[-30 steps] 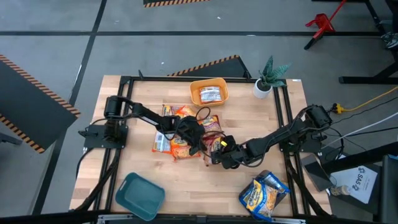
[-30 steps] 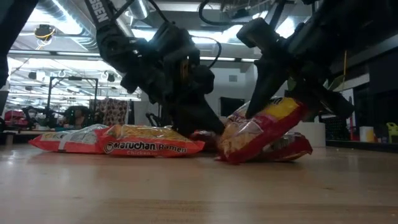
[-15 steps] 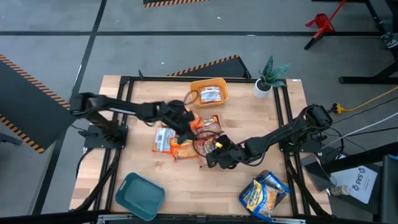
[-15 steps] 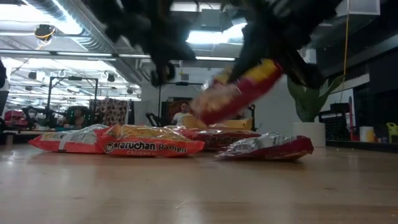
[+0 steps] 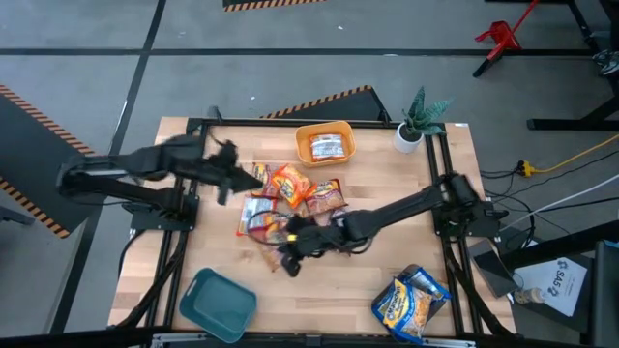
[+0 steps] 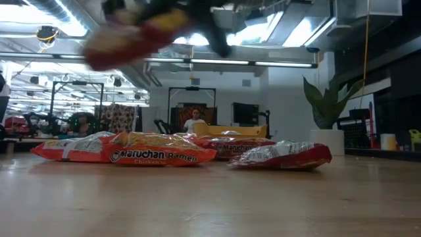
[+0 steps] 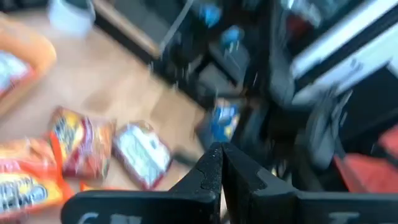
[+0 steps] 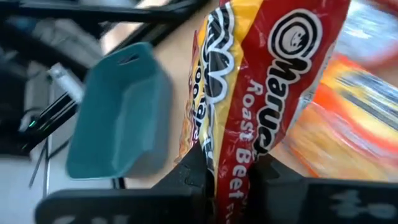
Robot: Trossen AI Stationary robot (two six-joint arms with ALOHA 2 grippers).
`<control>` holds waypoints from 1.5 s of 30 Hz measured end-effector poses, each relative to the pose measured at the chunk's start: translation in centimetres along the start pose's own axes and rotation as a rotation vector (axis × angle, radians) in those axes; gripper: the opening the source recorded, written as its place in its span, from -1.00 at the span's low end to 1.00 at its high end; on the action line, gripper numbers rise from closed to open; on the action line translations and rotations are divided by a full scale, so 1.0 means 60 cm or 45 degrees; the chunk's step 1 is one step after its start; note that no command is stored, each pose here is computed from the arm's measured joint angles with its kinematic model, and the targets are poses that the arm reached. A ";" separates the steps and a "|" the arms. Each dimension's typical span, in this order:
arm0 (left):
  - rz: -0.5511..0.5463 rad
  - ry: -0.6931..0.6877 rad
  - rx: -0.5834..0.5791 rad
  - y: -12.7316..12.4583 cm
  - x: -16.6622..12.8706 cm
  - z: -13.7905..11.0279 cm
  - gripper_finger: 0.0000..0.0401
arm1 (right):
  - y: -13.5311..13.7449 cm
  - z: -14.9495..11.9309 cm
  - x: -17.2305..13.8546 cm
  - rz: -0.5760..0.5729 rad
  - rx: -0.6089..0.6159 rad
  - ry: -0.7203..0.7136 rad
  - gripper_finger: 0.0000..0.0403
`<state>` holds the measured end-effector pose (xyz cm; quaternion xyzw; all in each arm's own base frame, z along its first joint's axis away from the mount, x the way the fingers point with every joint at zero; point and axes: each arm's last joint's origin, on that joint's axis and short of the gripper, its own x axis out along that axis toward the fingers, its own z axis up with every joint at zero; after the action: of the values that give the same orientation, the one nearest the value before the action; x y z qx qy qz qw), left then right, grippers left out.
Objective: Sort Maruchan noodles
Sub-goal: Put the red noodle pack into the blue bin
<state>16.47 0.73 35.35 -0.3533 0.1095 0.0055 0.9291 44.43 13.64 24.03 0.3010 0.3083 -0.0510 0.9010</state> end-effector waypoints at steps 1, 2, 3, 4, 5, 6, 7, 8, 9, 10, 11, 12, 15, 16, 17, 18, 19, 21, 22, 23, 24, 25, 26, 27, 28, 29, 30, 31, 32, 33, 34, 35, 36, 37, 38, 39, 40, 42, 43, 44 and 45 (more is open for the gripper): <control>0.000 -0.057 0.000 -0.004 -0.013 0.003 -1.00 | 0.007 0.005 0.013 0.030 -0.037 0.009 -0.81; 0.003 -0.103 -0.010 -0.006 -0.027 0.006 -1.00 | 0.017 0.011 0.024 0.066 -0.070 0.015 -0.81; -0.001 -0.143 -0.017 -0.009 -0.039 0.007 -1.00 | 0.026 0.016 0.036 0.104 -0.102 0.019 -0.81; -0.005 -0.185 -0.019 -0.011 -0.051 0.009 -1.00 | 0.032 0.022 0.048 0.136 -0.133 0.016 -0.81; -0.004 -0.224 -0.019 -0.013 -0.061 0.011 -1.00 | 0.039 0.025 0.058 0.170 -0.159 0.025 -0.81; -0.002 -0.258 -0.019 -0.014 -0.070 0.012 -1.00 | 0.045 0.027 0.069 0.198 -0.183 0.030 -0.81; 0.001 -0.289 -0.019 -0.015 -0.078 0.012 -1.00 | 0.050 0.029 0.080 0.227 -0.204 0.032 -0.81; 0.006 -0.319 -0.020 -0.016 -0.085 0.013 -1.00 | 0.056 0.031 0.091 0.256 -0.219 0.029 -0.81; 0.007 -0.343 -0.021 -0.016 -0.092 0.014 -1.00 | 0.058 0.030 0.101 0.268 -0.238 0.039 -0.81; 0.012 -0.363 -0.021 -0.017 -0.097 0.014 -1.00 | 0.063 0.031 0.110 0.294 -0.247 0.041 -0.81; 0.009 -0.381 -0.018 -0.017 -0.103 0.014 -1.00 | 0.066 0.031 0.118 0.313 -0.259 0.038 -0.81; 0.003 -0.397 -0.018 -0.018 -0.109 0.014 -1.00 | 0.068 0.031 0.127 0.328 -0.270 0.041 -0.81; -0.007 -0.432 -0.018 -0.020 -0.121 0.014 -1.00 | 0.075 0.033 0.146 0.371 -0.308 0.012 -0.81; -0.010 -0.436 -0.018 -0.020 -0.123 0.014 -1.00 | 0.078 0.033 0.153 0.406 -0.324 -0.002 -0.81; -0.011 -0.436 -0.018 -0.020 -0.125 0.013 -1.00 | 0.079 0.031 0.160 0.433 -0.340 0.003 -0.81; -0.007 -0.430 -0.018 -0.019 -0.126 0.012 -1.00 | 0.082 0.029 0.166 0.469 -0.346 -0.009 -0.81; -0.003 -0.426 -0.018 -0.018 -0.126 0.012 -1.00 | 0.085 0.025 0.173 0.497 -0.351 -0.021 -0.81; 0.001 -0.406 -0.018 -0.017 -0.127 0.009 -1.00 | 0.088 0.019 0.186 0.552 -0.360 -0.050 -0.81; -0.002 -0.395 -0.018 -0.017 -0.127 0.008 -1.00 | 0.089 0.013 0.193 0.578 -0.367 -0.039 -0.81; -0.008 -0.384 -0.017 -0.017 -0.128 0.007 -1.00 | 0.091 0.007 0.200 0.617 -0.378 -0.047 -0.81; -0.009 -0.373 -0.017 -0.016 -0.128 0.007 -1.00 | 0.092 0.000 0.206 0.643 -0.387 -0.037 -0.81; -0.008 -0.361 -0.017 -0.016 -0.127 0.006 -1.00 | 0.091 -0.007 0.212 0.660 -0.397 -0.014 -0.81; -0.007 -0.350 -0.017 -0.015 -0.127 0.005 -1.00 | 0.093 -0.015 0.216 0.680 -0.404 0.007 -0.81; -0.010 -0.340 -0.017 -0.015 -0.126 0.004 -1.00 | 0.090 -0.021 0.222 0.678 -0.405 0.026 -0.81; -0.012 -0.335 -0.017 -0.015 -0.126 0.004 -1.00 | 0.089 -0.027 0.226 0.678 -0.408 0.033 -0.81; -0.012 -0.333 -0.017 -0.015 -0.127 0.003 -1.00 | 0.089 -0.032 0.227 0.672 -0.409 0.047 -0.81; -0.011 -0.330 -0.016 -0.015 -0.127 0.003 -1.00 | 0.089 -0.033 0.228 0.666 -0.410 0.059 -0.81; -0.010 -0.328 -0.013 -0.014 -0.126 0.003 -1.00 | 0.088 -0.034 0.228 0.665 -0.414 0.064 -0.81; -0.009 -0.327 -0.011 -0.014 -0.126 0.003 -1.00 | 0.087 -0.033 0.228 0.659 -0.416 0.064 -0.80; -0.009 -0.327 -0.010 -0.014 -0.126 0.003 -1.00 | 0.086 -0.031 0.228 0.654 -0.419 0.066 -0.80; -0.009 -0.328 -0.010 -0.014 -0.126 0.003 -1.00 | 0.085 -0.031 0.228 0.654 -0.424 0.073 -0.80; -0.009 -0.328 -0.009 -0.014 -0.126 0.003 -1.00 | 0.083 -0.031 0.228 0.661 -0.438 0.081 -0.80; -0.008 -0.328 -0.003 -0.014 -0.126 0.003 -1.00 | 0.083 -0.031 0.228 0.668 -0.448 0.086 -0.80; -0.007 -0.327 0.007 -0.014 -0.126 0.003 -1.00 | 0.083 -0.031 0.228 0.667 -0.453 0.084 -0.80; -0.006 -0.328 0.015 -0.014 -0.126 0.003 -1.00 | 0.083 -0.031 0.228 0.669 -0.461 0.082 -0.80; -0.005 -0.328 0.020 -0.014 -0.126 0.003 -1.00 | 0.084 -0.032 0.227 0.674 -0.480 0.081 -0.80; -0.005 -0.328 0.022 -0.014 -0.126 0.003 -1.00 | 0.085 -0.033 0.227 0.687 -0.497 0.089 -0.80; -0.005 -0.328 0.024 -0.014 -0.126 0.003 -1.00 | 0.085 -0.035 0.227 0.702 -0.524 0.100 -0.80; -0.005 -0.328 0.024 -0.014 -0.126 0.003 -1.00 | 0.086 -0.035 0.227 0.713 -0.534 0.103 -0.79; -0.005 -0.328 0.024 -0.014 -0.126 0.003 -1.00 | 0.086 -0.035 0.226 0.719 -0.543 0.103 -0.77; -0.005 -0.328 0.024 -0.014 -0.126 0.003 -1.00 | 0.087 -0.035 0.226 0.722 -0.547 0.100 -0.75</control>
<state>9.19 0.71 37.62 -0.3411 -0.0113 0.0480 0.9387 55.69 20.36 17.41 0.1802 0.2507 0.2787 0.9094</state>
